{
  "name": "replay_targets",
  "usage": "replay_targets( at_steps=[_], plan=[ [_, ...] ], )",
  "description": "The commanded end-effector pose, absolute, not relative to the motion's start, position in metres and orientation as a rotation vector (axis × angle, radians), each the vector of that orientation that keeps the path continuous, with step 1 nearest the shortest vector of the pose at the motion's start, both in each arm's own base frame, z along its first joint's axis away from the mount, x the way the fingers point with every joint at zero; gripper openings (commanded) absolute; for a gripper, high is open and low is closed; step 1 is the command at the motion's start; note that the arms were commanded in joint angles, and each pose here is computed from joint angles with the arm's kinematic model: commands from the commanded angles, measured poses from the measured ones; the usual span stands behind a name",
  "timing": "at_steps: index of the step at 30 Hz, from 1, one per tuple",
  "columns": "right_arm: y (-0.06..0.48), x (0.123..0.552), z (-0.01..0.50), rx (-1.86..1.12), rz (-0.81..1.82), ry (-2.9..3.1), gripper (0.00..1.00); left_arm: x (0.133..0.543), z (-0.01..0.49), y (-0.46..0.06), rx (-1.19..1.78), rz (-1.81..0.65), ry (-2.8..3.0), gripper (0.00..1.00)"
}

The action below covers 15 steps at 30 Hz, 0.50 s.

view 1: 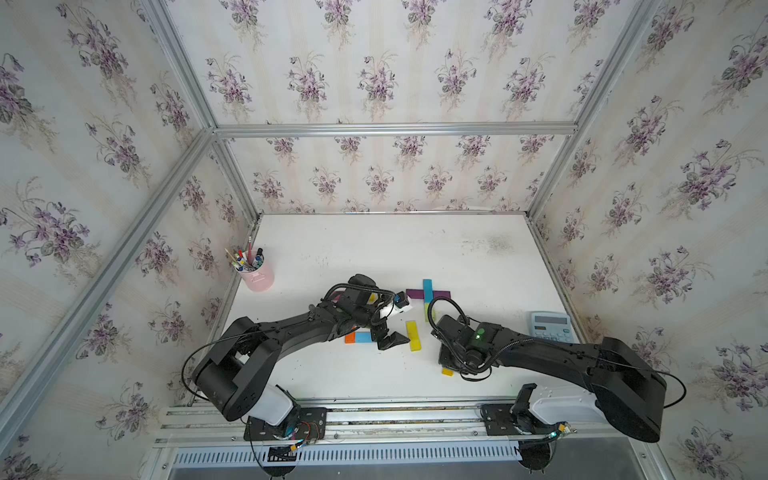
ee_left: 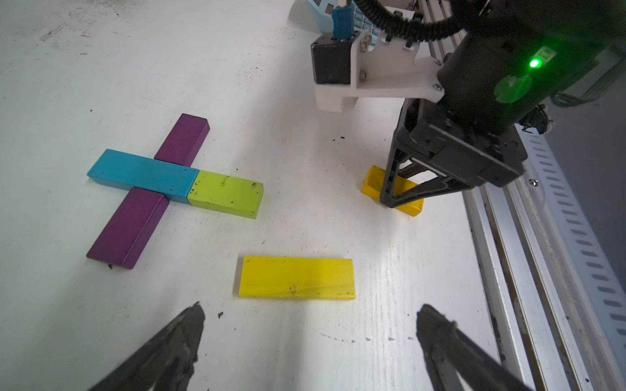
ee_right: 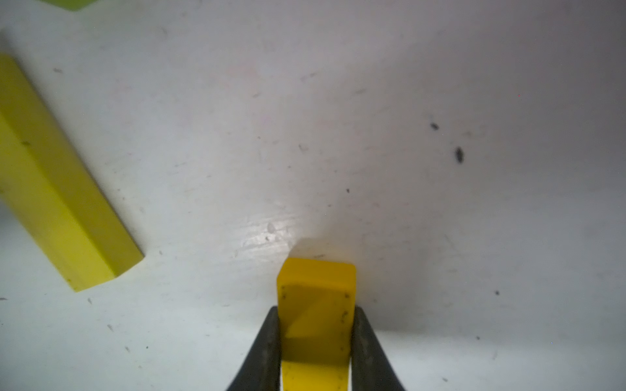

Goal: Assemble the letter t with building blocks
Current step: Pick up the building block from the center of the board, then assemble the building block at the center of the board.

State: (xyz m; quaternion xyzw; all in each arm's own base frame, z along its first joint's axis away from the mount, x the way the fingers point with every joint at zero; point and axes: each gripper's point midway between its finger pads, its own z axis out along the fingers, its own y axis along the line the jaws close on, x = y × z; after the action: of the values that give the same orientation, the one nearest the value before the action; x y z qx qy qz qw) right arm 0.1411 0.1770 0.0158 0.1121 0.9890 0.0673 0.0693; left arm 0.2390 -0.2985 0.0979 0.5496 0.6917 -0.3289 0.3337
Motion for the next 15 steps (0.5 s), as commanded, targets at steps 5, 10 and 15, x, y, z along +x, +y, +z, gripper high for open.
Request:
replay_targets(
  at_steps=[5, 10, 15],
  plan=[
    [0.174, 0.168, 0.026, 0.136, 0.084, 2.952, 0.13, 0.248, 0.101, -0.295, 1.399, -0.801, 1.831, 1.0],
    [0.185, 0.191, 0.032, 0.041, 0.074, 2.943, 0.12, 0.248, 0.104, -0.293, 1.396, -0.802, 1.828, 1.0],
    [0.193, 0.205, 0.029, 0.001, 0.119, 2.94, 0.12, 0.252, 0.096, -0.289, 1.394, -0.773, 1.868, 1.0]
  ],
)
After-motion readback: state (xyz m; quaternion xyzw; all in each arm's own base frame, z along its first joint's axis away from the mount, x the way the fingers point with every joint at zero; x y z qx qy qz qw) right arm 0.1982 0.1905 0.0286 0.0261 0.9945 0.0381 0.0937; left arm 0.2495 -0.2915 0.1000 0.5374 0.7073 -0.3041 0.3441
